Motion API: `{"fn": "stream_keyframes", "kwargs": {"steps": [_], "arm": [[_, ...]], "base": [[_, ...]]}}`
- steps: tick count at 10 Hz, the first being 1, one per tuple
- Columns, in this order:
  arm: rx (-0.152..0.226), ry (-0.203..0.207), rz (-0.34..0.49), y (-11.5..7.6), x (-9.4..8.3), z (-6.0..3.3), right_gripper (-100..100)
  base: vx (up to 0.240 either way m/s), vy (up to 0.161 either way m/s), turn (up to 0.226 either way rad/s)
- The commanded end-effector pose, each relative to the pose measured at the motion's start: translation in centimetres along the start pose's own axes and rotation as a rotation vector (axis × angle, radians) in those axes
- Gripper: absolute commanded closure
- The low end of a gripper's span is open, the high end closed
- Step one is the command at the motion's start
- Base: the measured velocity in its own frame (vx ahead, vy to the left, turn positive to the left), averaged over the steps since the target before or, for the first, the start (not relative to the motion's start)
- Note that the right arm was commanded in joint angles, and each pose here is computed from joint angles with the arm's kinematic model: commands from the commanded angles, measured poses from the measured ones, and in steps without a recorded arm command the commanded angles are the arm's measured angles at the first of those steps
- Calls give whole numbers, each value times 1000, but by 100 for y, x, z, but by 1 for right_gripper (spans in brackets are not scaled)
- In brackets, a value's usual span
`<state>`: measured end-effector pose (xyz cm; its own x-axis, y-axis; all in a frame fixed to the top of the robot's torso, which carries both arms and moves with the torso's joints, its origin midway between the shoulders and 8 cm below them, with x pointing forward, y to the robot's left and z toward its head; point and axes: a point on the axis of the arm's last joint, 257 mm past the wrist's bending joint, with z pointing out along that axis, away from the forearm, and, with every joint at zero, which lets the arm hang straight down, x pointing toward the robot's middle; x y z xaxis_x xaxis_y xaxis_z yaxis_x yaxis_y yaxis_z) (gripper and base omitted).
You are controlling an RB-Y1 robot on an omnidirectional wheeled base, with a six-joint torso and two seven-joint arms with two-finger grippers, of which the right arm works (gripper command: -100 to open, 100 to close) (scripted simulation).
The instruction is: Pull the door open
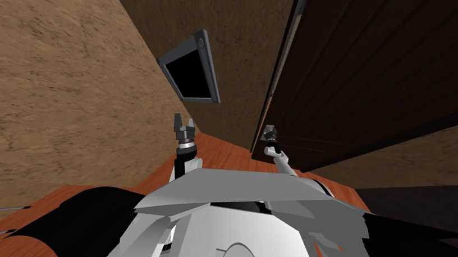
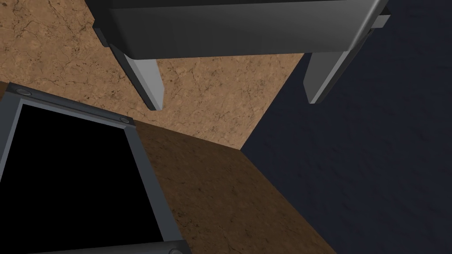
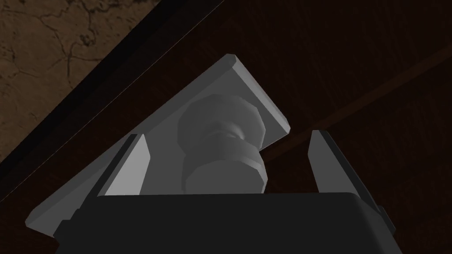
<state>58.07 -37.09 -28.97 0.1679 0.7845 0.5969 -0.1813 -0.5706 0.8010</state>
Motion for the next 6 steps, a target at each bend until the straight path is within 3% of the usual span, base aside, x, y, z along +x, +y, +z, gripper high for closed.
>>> {"fn": "stream_keyframes", "kwargs": {"steps": [1,4,5,6], "arm": [[-3,-5,47,-1,2,1,-100],[-23,-30,228,-15,22,-3,-100],[-23,-30,241,-15,22,-3,-100],[-30,-38,307,-21,27,-5,-100]], "base": [[-64,-18,18],[-75,-43,98],[-67,-36,31],[-62,-29,55]]}}
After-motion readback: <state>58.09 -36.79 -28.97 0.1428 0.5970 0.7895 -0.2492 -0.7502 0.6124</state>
